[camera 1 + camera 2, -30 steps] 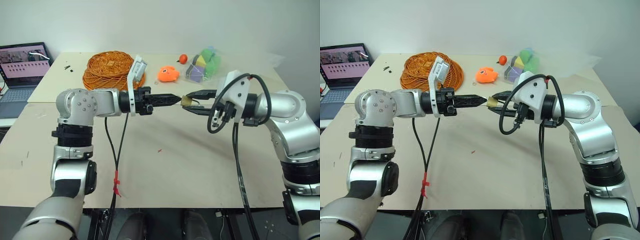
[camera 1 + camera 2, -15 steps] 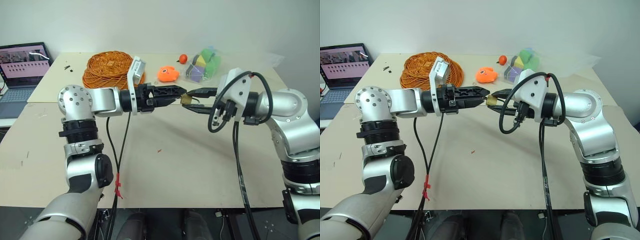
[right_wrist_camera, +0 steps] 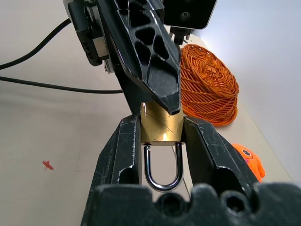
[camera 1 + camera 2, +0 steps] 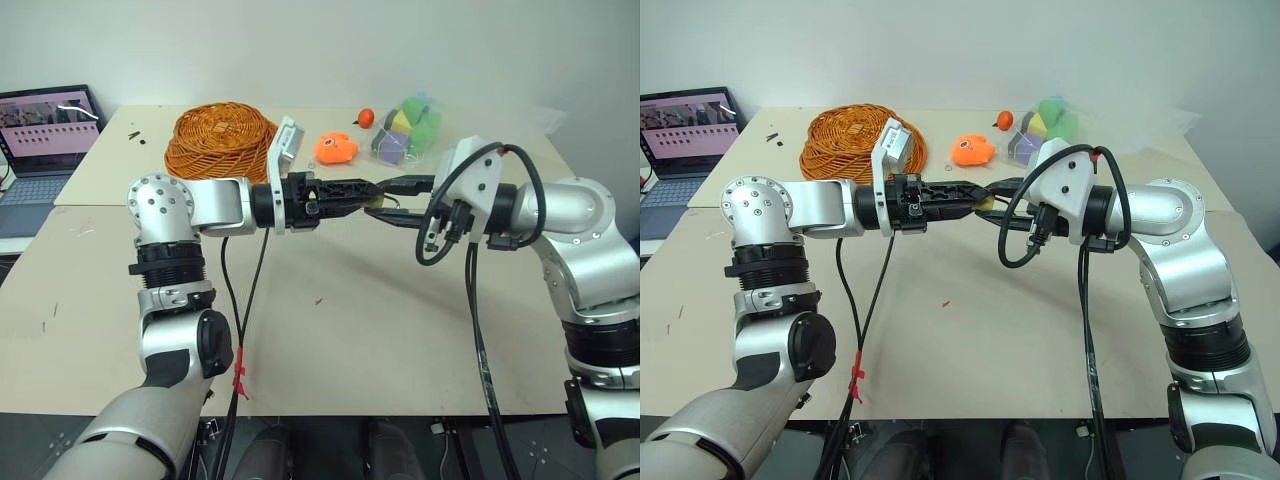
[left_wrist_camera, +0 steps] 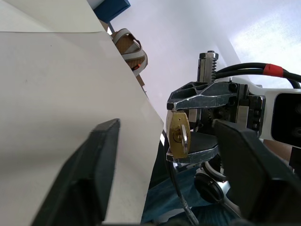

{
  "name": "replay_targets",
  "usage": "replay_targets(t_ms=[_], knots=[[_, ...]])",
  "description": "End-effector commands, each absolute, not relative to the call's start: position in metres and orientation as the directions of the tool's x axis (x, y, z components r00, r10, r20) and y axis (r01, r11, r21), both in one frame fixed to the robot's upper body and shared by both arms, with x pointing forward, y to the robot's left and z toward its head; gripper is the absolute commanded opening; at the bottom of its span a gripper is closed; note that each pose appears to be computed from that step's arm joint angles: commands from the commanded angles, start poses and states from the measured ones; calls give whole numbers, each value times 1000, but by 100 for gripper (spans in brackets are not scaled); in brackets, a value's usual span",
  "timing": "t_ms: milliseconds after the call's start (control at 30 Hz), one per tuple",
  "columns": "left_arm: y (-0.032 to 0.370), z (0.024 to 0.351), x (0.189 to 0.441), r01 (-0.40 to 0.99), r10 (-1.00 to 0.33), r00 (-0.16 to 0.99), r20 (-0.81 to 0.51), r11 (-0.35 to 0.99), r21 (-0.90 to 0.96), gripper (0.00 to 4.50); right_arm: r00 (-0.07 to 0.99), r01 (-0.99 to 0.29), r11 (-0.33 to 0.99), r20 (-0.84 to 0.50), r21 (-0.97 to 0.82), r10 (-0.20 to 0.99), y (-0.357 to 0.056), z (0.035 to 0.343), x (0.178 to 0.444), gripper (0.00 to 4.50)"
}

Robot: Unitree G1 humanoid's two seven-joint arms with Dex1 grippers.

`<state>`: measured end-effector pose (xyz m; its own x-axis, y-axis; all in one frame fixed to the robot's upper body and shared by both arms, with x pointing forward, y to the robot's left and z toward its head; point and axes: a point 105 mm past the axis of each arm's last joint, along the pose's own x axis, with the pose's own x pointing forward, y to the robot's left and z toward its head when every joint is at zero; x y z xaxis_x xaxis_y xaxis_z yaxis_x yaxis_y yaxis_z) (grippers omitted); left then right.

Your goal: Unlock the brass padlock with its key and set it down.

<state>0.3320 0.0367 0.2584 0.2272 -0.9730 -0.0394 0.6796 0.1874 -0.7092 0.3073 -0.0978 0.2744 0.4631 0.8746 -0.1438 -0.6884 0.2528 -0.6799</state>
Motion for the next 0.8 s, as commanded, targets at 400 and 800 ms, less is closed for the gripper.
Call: replay_targets(t_ms=[400, 800], knots=[[33, 266, 324, 708, -984, 176, -13, 136, -693, 1, 470, -628, 255, -97, -736, 877, -98, 291, 299, 94], [37, 265, 328, 699, -980, 198, -25, 159, -697, 1, 474, -637, 247, -118, -730, 873, -98, 287, 300, 313]])
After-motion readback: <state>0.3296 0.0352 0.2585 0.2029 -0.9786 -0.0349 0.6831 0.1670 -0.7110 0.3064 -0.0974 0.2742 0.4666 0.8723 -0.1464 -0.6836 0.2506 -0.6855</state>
